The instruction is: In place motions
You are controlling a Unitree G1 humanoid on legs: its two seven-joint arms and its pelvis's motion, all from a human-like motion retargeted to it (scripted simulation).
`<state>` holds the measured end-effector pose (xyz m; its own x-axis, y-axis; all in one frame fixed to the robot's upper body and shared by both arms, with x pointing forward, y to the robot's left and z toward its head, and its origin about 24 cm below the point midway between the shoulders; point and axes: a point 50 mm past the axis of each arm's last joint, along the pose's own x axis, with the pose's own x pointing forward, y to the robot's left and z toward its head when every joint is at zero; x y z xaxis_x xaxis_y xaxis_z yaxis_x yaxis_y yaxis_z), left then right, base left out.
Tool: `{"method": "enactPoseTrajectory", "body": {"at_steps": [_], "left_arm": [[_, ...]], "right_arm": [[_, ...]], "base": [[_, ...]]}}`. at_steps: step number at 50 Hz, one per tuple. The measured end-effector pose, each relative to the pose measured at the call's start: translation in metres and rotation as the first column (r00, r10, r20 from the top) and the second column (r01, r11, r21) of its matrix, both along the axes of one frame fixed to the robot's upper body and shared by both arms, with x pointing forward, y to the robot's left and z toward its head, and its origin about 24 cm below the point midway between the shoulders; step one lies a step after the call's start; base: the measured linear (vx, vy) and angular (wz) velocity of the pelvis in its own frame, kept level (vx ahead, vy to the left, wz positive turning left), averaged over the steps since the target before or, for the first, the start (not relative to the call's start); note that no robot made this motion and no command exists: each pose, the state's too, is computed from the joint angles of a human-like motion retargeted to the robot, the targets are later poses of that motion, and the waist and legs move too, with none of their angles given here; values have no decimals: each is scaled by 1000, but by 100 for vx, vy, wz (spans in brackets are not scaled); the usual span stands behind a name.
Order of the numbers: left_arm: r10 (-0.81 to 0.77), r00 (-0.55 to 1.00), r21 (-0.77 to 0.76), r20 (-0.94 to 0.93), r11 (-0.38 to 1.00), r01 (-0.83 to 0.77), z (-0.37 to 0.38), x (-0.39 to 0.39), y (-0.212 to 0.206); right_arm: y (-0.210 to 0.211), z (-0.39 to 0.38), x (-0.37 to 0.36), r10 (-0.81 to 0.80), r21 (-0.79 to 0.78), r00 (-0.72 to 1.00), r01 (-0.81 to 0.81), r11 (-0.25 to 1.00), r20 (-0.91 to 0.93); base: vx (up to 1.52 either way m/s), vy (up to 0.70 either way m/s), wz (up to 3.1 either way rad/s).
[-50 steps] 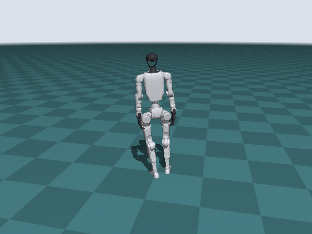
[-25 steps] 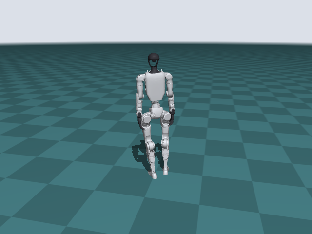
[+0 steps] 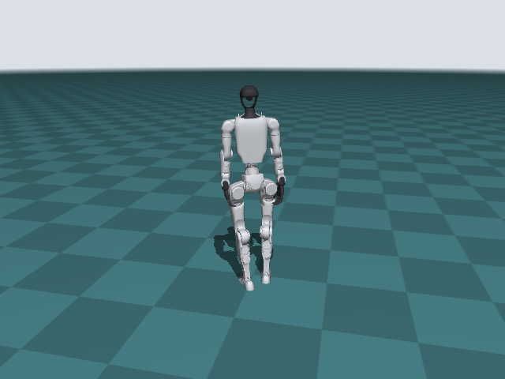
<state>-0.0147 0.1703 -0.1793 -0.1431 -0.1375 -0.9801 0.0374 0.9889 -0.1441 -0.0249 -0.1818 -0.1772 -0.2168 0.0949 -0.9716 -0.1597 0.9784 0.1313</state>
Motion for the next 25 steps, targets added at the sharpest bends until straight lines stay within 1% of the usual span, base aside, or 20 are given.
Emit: {"method": "enactPoseTrajectory", "body": {"at_steps": [12, 25], "left_arm": [[8, 1000, 1, -1, 1000, -8, 0, 1, 2], [22, 1000, 6, -10, 1000, -22, 0, -4, 0]], "right_arm": [[2, -1, 10, 70, 16, 997, -71, 997, 32], [1, -1, 9, 47, 17, 998, -47, 999, 33]], "base": [[-2, 1, 25], [0, 0, 0]]}}
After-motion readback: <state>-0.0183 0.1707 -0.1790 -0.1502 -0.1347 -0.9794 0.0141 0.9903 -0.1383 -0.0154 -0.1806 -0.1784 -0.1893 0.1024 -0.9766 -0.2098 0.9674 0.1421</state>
